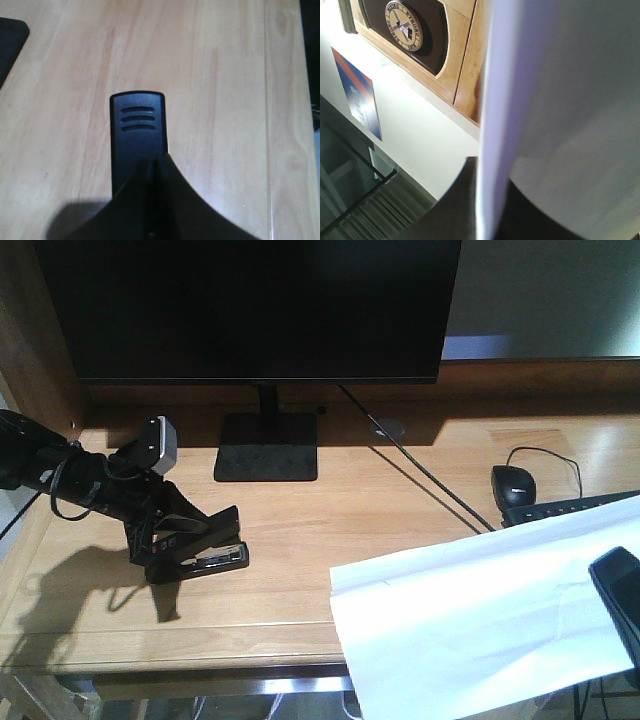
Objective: Grab stapler and paper to desk for stapling
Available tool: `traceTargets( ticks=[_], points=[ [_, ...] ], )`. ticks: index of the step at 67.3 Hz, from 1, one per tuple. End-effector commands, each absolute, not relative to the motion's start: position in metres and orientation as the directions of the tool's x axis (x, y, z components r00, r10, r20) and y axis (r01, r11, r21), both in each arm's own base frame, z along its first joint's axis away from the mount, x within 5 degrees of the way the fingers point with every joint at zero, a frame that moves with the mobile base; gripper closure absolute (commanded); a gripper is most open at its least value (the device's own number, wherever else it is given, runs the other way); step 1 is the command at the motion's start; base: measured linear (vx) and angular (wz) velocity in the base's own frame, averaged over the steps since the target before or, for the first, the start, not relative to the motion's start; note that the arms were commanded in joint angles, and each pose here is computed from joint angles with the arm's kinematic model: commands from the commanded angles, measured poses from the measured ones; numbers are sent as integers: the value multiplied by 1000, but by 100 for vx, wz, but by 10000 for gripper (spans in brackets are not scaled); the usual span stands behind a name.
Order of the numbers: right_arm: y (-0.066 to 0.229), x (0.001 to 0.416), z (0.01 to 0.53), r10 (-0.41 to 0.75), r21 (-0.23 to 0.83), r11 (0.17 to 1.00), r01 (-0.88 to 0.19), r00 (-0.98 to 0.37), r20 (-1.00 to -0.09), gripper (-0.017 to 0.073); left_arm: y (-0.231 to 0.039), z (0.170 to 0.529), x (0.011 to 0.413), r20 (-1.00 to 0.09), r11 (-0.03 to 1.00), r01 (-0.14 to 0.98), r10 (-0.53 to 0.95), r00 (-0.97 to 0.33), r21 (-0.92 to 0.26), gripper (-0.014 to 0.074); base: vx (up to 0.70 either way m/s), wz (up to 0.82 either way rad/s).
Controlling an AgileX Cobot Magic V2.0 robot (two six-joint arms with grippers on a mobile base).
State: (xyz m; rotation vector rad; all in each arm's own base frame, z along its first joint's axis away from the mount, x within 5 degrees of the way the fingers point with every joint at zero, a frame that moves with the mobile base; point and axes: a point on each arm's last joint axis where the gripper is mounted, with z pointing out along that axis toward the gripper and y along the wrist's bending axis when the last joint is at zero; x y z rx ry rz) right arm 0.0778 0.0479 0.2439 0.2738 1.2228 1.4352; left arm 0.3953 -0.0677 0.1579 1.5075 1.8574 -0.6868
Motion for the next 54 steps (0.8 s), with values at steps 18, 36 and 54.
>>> traceTargets(
  ticks=[18,36,54],
  points=[
    [48,76,251,846,751,186,-634,-286,-451,565,-74,188,396,-795,217,975,599,-99,42,601,0,0],
    [47,76,250,846,752,187,-632,-286,-451,565,-74,188,396,-795,217,975,599,-99,42,601,0,0],
    [49,75,252,839,739,184,-649,-287,-462,565,-74,188,396,-795,217,975,599,-99,42,601,0,0]
  ],
)
